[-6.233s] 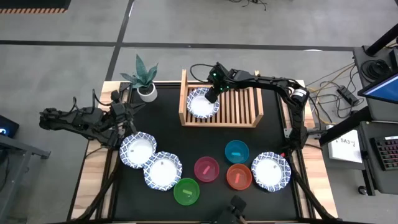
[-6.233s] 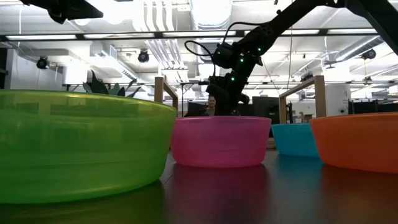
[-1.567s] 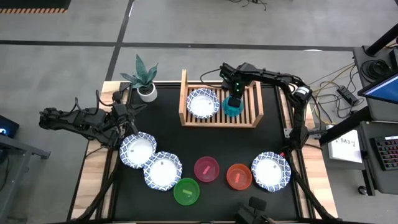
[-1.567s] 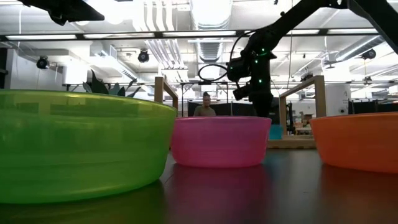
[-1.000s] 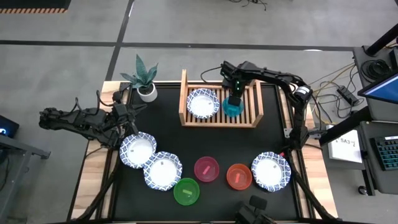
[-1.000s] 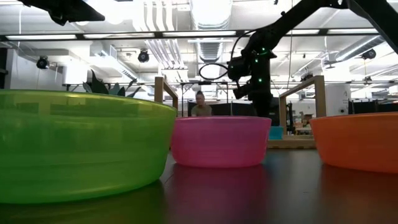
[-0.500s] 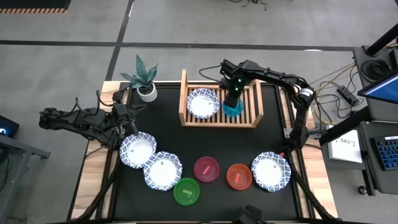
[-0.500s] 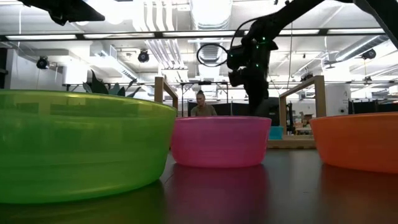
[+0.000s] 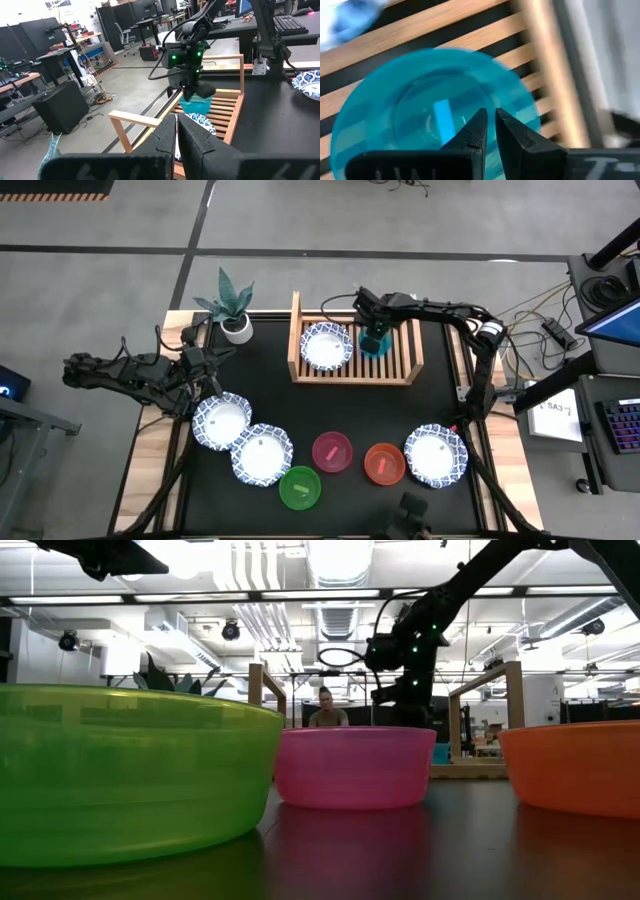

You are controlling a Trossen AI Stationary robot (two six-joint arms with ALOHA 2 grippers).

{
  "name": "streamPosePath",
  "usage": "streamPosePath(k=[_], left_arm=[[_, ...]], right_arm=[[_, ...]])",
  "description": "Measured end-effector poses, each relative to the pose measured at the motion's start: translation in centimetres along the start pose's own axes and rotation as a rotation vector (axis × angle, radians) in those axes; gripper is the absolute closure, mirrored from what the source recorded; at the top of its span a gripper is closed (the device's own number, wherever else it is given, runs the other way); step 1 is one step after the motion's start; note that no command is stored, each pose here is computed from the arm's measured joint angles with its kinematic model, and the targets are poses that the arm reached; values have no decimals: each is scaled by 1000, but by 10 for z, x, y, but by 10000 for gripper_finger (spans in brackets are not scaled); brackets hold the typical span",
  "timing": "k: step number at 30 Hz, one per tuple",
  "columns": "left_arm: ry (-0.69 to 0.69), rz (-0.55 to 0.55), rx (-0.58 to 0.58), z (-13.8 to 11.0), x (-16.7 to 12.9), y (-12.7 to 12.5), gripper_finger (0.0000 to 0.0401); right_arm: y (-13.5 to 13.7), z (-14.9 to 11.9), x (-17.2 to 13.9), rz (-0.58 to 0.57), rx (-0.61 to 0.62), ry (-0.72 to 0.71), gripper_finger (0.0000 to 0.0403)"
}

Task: Place and stack bowls onto a shelf
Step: Put the blue bowl on the shelf, then stack the pink bowl on top of the blue bowl on the shelf

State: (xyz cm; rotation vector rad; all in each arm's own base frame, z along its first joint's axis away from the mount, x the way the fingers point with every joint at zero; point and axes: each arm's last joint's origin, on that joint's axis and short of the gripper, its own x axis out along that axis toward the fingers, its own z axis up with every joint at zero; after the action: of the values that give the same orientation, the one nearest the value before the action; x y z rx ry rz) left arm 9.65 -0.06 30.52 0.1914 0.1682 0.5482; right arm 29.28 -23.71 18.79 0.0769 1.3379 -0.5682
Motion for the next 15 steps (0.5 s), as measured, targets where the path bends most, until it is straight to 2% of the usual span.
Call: streamPosePath(k=[2, 7, 10, 15], left_arm=[[0, 0, 0, 0, 0, 0, 401], [-5, 1, -5, 1, 0, 0, 401], [-6, 1, -17, 1, 0, 0, 401], [-4, 0, -70, 1, 0, 0, 401]], right_arm=[[-4, 4, -2, -85, 16, -11, 375], [-8, 11, -17, -84, 13, -3, 375], [-3, 13, -28, -61, 38, 10, 375], [22, 15, -54, 61, 35, -65, 375]])
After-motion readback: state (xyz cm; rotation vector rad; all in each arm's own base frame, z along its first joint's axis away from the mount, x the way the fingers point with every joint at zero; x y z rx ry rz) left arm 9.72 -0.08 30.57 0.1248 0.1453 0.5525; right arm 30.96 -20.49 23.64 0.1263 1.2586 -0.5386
